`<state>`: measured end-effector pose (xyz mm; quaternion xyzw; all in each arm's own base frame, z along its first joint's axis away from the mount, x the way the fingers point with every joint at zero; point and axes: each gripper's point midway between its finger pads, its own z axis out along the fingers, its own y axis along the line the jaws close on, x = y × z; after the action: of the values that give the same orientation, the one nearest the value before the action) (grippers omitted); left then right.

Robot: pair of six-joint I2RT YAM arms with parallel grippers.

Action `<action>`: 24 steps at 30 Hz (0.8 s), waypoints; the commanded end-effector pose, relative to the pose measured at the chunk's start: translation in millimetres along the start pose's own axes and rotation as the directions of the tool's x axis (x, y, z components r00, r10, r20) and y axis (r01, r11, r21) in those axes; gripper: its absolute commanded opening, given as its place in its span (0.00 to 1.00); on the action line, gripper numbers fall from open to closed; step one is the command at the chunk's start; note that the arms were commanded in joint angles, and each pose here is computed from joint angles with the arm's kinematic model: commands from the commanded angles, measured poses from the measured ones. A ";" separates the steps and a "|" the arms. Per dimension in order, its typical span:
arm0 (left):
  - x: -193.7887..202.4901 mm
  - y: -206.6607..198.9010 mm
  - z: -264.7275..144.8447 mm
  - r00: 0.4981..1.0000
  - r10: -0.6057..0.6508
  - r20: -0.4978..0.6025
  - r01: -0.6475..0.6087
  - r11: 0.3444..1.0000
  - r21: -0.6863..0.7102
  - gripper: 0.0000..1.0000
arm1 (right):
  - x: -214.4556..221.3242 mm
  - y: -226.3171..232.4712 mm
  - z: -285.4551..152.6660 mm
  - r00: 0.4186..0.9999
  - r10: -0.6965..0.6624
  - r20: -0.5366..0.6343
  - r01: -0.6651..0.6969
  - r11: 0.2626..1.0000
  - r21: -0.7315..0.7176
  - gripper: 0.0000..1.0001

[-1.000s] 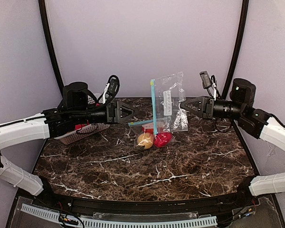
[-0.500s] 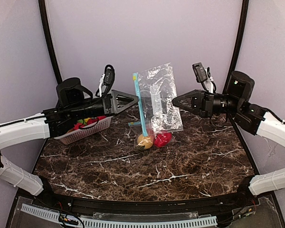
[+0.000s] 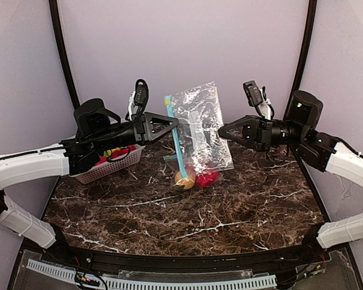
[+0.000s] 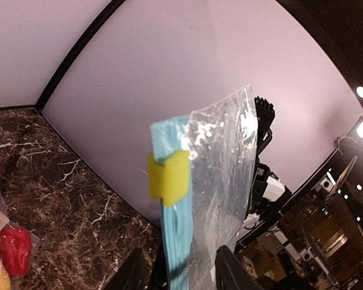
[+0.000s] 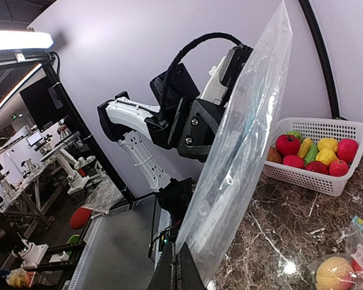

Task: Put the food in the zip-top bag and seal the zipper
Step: Pass from the right arm to the left

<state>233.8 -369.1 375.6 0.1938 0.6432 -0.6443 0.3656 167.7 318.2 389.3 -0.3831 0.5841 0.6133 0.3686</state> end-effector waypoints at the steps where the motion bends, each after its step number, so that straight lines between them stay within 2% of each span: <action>1: -12.2 -20.2 -2.7 0.998 0.038 0.045 -0.041 0.997 0.068 0.26 | -2.4 6.3 1.3 1.000 -0.023 0.004 0.023 0.999 -0.022 0.00; 5: -10.0 -20.5 -7.4 0.998 0.040 0.051 -0.043 0.997 0.068 0.07 | 7.2 -5.2 0.8 1.000 0.004 -0.001 -0.004 1.000 0.023 0.00; 8: -3.5 -17.7 -11.1 0.998 0.055 0.031 -0.057 0.997 0.052 0.01 | 13.0 -16.7 -2.2 1.000 0.030 0.004 -0.030 0.997 0.076 0.02; 10: 5.3 -11.5 -13.4 0.997 0.074 -0.008 -0.074 0.997 0.018 0.01 | 15.1 -21.7 -5.1 0.999 0.041 0.004 -0.041 0.994 0.103 0.09; 12: 22.7 1.0 -17.0 0.992 0.090 -0.090 -0.093 0.995 -0.036 0.01 | 14.6 -26.9 -10.4 0.999 0.042 0.003 -0.042 0.988 0.147 0.31; 13: 27.6 0.9 -18.8 0.984 0.135 -0.118 -0.140 0.990 -0.033 0.01 | 13.4 -29.1 -13.8 0.999 0.033 0.003 -0.033 0.984 0.174 0.42; 16: 55.5 12.8 -25.0 0.954 0.150 -0.261 -0.170 0.984 -0.056 0.01 | 9.4 -39.5 -25.0 1.000 0.000 -0.014 0.004 0.957 0.290 0.66; 20: 89.7 13.3 -29.1 0.899 0.168 -0.403 -0.184 0.983 -0.003 0.01 | 14.9 -53.2 -30.8 0.995 0.015 -0.096 0.023 0.922 0.387 0.69; 24: 115.3 0.9 -26.8 0.857 0.178 -0.484 -0.158 0.984 0.083 0.01 | 25.6 -51.6 -19.9 0.986 0.049 -0.162 0.012 0.935 0.355 0.62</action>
<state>187.2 -363.8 300.4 0.3434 0.6996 -0.5513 0.2978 204.5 297.3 364.4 -0.3373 0.6895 0.4957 0.4063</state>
